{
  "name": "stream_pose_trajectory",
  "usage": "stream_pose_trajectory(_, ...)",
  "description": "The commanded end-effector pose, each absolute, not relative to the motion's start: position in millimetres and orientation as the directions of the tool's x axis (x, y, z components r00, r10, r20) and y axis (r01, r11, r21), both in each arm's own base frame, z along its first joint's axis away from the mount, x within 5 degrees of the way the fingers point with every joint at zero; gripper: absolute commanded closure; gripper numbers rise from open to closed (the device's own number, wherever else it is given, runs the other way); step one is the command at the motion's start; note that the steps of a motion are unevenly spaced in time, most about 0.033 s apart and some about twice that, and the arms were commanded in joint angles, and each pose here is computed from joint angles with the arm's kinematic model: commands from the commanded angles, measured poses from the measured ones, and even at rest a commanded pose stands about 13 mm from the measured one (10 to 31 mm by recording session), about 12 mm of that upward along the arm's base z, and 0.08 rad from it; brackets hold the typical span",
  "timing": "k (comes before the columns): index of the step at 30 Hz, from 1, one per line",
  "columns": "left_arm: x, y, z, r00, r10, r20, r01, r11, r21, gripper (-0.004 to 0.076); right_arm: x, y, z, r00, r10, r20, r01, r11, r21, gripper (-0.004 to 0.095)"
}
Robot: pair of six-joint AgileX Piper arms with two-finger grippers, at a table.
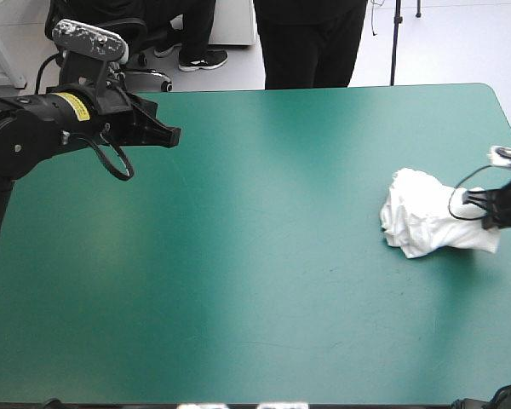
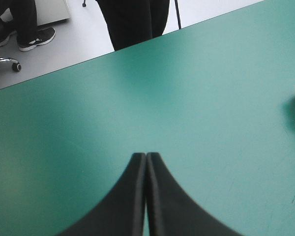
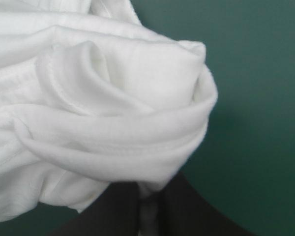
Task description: Fold the cloth
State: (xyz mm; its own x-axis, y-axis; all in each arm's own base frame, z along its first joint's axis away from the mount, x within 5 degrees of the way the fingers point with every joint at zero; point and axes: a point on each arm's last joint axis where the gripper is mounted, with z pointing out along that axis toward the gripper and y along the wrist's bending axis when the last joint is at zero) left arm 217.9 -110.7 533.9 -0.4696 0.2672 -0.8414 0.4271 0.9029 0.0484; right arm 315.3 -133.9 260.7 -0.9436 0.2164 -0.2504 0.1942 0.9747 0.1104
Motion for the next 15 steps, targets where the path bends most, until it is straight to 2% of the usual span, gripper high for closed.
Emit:
stream_pose_trajectory(1, 203, -104, 544, -0.458, 0.257, -0.851, 0.434, 0.900, 0.038, 0.0733, 283, -162, 282, -0.867, 0.329, -0.375, 0.314, 0.944, 0.103, 0.0925)
stream_pose_trajectory(4, 203, -104, 544, -0.459, 0.256, -0.851, 0.437, 0.899, 0.035, 0.0733, 267, -173, 277, -0.823, 0.408, -0.395, 0.381, 0.913, 0.147, 0.0925)
stream_pose_trajectory(11, 202, -106, 544, -0.462, 0.250, -0.851, 0.452, 0.892, 0.017, 0.0733, 266, -172, 274, -0.817, 0.422, -0.393, 0.392, 0.906, 0.158, 0.0906)
stream_pose_trajectory(12, 202, -106, 544, -0.462, 0.250, -0.851, 0.452, 0.892, 0.017, 0.0733, 266, -172, 274, -0.816, 0.422, -0.395, 0.393, 0.906, 0.158, 0.0881)
stream_pose_trajectory(15, 202, -106, 544, -0.462, 0.250, -0.851, 0.452, 0.892, 0.017, 0.0733, 266, -172, 274, -0.817, 0.420, -0.395, 0.390, 0.907, 0.156, 0.0700)
